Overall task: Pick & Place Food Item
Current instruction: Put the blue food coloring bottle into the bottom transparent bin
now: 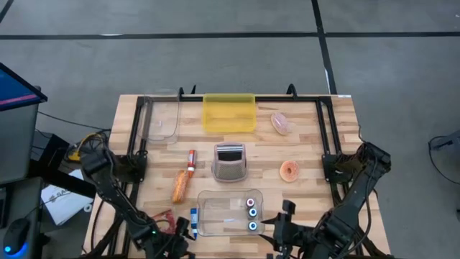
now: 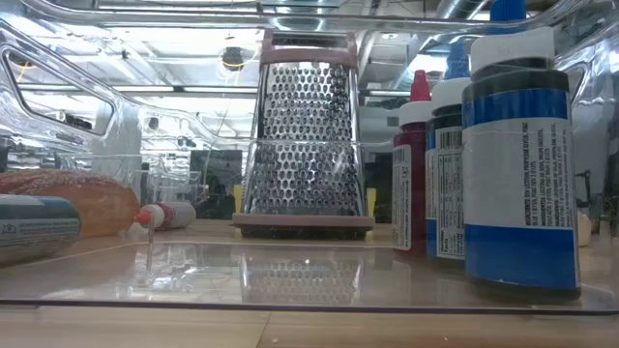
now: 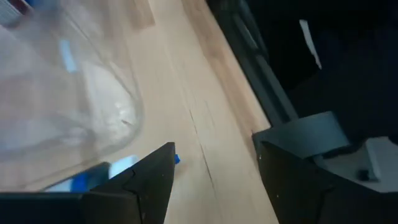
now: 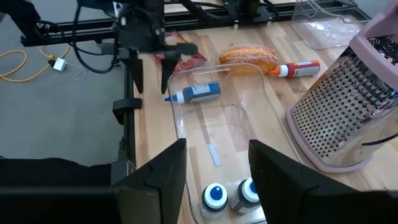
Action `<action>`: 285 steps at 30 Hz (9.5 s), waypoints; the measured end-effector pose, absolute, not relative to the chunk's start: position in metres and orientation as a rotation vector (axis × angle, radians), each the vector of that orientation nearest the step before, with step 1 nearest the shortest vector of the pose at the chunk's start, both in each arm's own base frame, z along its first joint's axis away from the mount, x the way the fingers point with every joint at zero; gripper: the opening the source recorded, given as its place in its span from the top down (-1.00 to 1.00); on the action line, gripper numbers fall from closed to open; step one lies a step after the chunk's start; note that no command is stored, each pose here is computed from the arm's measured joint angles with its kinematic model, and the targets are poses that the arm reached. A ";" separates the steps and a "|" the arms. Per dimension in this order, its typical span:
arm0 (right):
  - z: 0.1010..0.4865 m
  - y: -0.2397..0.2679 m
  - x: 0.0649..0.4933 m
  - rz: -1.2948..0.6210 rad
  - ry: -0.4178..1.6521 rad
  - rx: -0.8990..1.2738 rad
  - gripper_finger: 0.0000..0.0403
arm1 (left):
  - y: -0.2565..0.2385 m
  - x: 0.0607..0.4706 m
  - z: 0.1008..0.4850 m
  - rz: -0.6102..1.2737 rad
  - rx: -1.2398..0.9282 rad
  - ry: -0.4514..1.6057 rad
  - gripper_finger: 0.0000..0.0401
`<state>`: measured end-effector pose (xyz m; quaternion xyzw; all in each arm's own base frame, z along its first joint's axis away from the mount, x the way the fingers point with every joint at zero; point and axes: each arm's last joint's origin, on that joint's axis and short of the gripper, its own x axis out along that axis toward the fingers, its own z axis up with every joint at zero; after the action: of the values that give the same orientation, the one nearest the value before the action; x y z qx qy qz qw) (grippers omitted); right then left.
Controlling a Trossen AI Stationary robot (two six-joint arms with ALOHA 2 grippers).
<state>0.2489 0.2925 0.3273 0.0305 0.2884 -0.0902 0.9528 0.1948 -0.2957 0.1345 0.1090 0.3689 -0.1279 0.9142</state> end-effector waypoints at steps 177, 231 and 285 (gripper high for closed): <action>0.322 0.305 0.232 -0.229 0.537 0.118 0.19 | -0.271 0.200 0.120 -0.429 1.226 0.734 0.04; 0.323 0.307 0.230 -0.233 0.518 0.115 0.19 | -0.272 0.175 0.247 -0.255 0.624 0.303 0.48; 0.323 0.316 0.213 -0.215 0.492 0.046 0.19 | -0.114 0.267 0.152 -0.104 -0.104 0.027 0.48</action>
<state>0.2132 0.3155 0.3228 0.0227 0.2432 -0.1061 0.9639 0.2670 -0.1140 0.1523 -0.0520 0.0134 -0.0521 0.9972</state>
